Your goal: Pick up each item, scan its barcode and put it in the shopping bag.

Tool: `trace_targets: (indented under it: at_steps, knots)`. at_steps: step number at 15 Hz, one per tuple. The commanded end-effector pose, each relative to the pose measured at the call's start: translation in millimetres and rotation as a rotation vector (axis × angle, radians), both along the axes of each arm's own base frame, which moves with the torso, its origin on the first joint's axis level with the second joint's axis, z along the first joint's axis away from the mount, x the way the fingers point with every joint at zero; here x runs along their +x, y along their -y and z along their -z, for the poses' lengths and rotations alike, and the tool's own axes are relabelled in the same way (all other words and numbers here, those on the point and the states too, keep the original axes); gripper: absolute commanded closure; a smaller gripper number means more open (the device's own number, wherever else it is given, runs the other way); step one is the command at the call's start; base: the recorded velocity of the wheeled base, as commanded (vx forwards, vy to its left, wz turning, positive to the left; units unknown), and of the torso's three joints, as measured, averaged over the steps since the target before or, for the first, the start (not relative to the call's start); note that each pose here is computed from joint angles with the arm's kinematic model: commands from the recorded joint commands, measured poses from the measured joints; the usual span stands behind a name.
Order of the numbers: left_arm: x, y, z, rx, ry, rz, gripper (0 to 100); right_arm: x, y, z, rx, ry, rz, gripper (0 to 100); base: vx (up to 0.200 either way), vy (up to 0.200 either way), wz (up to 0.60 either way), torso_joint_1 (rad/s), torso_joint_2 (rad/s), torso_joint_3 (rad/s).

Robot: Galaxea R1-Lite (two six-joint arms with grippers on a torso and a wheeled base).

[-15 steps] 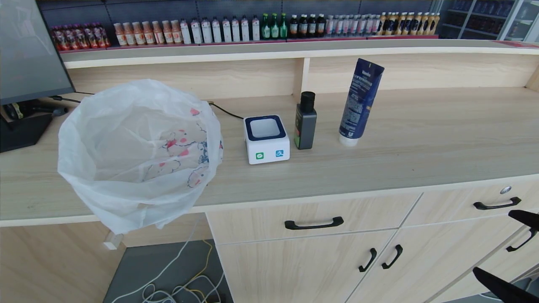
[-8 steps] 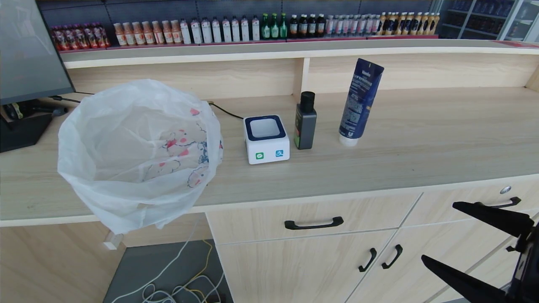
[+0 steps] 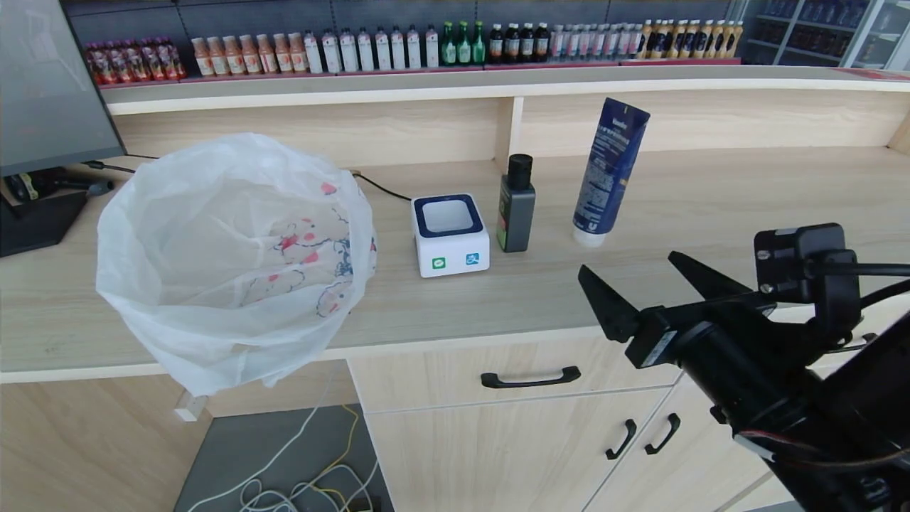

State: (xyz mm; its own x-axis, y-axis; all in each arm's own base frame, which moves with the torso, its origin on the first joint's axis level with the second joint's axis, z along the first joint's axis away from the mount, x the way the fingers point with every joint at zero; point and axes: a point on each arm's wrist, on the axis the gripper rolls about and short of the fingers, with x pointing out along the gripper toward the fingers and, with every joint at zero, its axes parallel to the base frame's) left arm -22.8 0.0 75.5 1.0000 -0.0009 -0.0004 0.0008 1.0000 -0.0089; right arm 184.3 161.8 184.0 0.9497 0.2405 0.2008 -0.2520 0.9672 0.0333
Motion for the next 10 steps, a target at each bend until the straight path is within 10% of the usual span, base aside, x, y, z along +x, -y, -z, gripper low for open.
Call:
trace_targets:
  at_steps: [1,10]
  knots:
    - [0.0,0.0,0.0,0.0,0.0,0.001,0,23.2,-32.2,18.2,-0.006,-0.025,0.036,0,0.0,0.0,0.0,0.0,0.0,0.0]
    - [0.0,0.0,0.0,0.0,0.0,-0.001,0,59.7,-37.6,3.0,-0.002,0.054,0.028,0,0.0,0.0,0.0,0.0,0.0,0.0]
